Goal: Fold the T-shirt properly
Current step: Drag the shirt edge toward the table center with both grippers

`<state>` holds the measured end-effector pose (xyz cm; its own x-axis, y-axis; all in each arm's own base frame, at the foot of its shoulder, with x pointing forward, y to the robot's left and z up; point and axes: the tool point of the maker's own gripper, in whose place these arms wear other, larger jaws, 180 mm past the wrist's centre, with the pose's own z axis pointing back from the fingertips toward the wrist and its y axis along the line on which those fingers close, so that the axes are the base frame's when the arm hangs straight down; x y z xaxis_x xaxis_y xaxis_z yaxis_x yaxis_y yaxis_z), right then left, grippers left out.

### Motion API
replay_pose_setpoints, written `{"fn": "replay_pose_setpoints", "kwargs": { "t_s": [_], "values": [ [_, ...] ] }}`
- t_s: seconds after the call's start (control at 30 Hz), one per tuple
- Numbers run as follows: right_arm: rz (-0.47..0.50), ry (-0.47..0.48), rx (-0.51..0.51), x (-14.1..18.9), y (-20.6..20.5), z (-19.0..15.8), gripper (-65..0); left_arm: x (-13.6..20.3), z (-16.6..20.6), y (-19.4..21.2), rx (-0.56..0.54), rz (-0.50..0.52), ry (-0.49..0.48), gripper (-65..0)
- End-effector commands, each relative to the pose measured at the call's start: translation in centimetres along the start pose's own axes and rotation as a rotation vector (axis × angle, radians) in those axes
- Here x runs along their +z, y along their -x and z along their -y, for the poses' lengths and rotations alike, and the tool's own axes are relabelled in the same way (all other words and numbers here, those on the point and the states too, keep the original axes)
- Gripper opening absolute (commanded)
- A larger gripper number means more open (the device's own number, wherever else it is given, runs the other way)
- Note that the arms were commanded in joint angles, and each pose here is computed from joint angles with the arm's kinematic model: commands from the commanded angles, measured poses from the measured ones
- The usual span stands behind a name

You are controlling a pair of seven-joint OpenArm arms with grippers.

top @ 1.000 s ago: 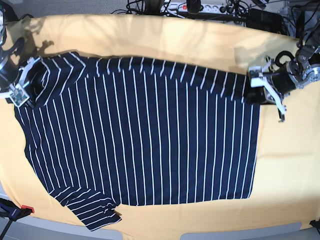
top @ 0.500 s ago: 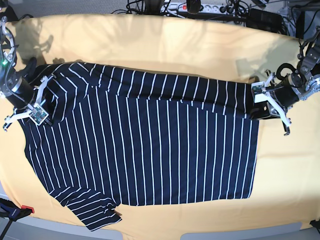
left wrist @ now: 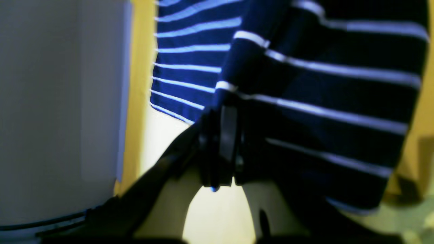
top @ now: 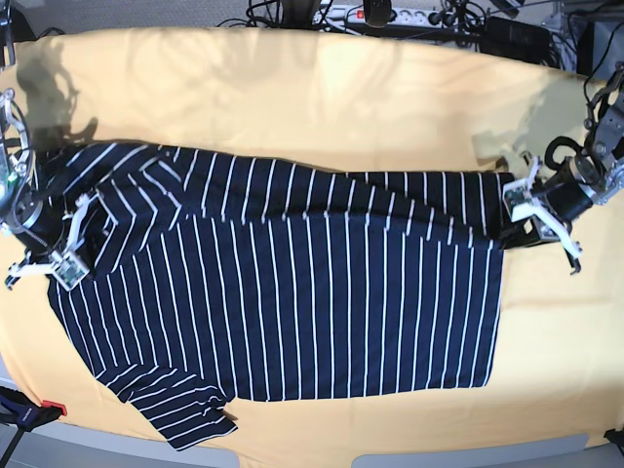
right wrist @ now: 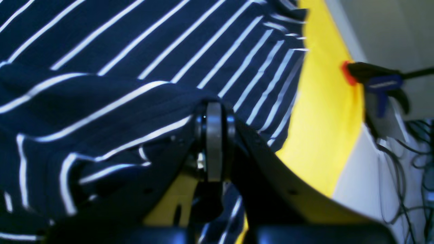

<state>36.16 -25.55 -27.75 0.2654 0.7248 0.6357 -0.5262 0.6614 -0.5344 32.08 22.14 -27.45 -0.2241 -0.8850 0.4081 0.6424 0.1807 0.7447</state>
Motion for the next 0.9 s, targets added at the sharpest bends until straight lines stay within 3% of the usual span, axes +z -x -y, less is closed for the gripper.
{"fn": "replay_pose_setpoints", "kwargs": {
  "t_s": [0.0,0.4,0.57,0.87],
  "values": [
    [0.029,0.064,0.018,0.5,-1.2,2.4,-65.0,0.3,-1.9,-0.5,-0.018,0.021,-0.041,-65.0],
    [0.026,0.089,-0.001,0.2,-0.9,3.5,-65.0,-0.5,-1.8,-1.8,0.005,0.063,-0.027,-65.0],
    [0.036,0.17,-0.049,0.1,-0.5,5.5,-65.0,-0.5,-2.1,-1.8,0.004,0.065,-0.033,-65.0],
    [0.04,0.152,-0.042,0.0,-0.5,5.2,-65.0,-0.5,-2.2,-1.9,0.003,0.066,-0.035,-65.0]
  ]
}}
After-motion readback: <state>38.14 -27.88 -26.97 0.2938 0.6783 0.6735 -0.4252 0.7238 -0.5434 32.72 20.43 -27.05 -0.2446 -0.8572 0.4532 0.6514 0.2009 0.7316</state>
